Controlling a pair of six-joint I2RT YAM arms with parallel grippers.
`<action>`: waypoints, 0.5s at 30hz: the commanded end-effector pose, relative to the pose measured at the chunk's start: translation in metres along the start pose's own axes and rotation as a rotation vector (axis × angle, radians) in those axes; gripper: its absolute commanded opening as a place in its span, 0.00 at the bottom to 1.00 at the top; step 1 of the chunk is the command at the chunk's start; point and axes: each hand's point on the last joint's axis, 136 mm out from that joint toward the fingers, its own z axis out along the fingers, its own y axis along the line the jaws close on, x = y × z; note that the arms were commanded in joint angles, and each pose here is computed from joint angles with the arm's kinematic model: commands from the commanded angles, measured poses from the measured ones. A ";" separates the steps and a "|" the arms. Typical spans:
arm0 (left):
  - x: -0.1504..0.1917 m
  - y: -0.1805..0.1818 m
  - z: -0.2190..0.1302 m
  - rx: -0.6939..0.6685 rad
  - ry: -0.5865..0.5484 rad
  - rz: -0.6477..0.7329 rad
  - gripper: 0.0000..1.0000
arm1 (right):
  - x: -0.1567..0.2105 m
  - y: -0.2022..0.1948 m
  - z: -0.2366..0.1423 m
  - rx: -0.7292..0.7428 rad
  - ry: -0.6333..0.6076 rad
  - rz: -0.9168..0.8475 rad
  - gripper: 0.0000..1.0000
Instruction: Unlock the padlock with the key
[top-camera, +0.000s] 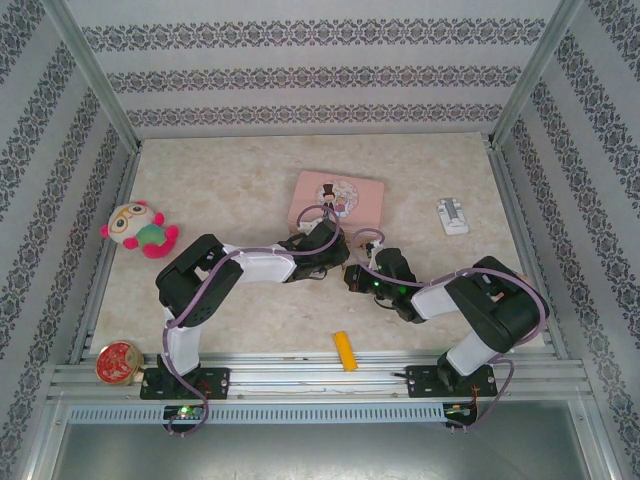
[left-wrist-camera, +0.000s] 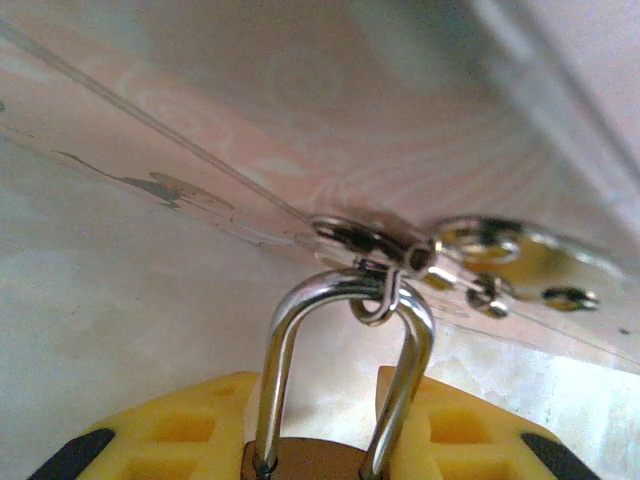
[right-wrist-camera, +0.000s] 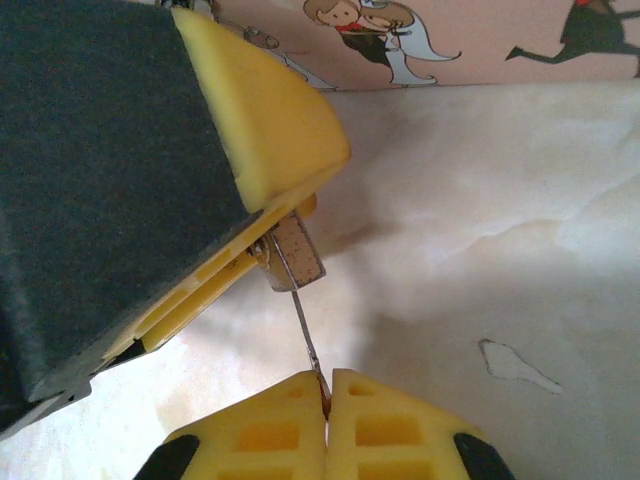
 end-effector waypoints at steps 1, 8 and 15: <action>-0.008 -0.029 -0.010 0.124 0.013 -0.081 0.00 | -0.014 0.005 0.002 -0.023 -0.047 0.004 0.00; -0.008 -0.031 -0.011 0.129 0.011 -0.079 0.00 | -0.012 0.001 0.004 -0.018 -0.041 0.022 0.00; -0.007 -0.029 -0.011 0.122 0.016 -0.085 0.00 | -0.015 0.006 0.005 -0.040 -0.055 0.022 0.00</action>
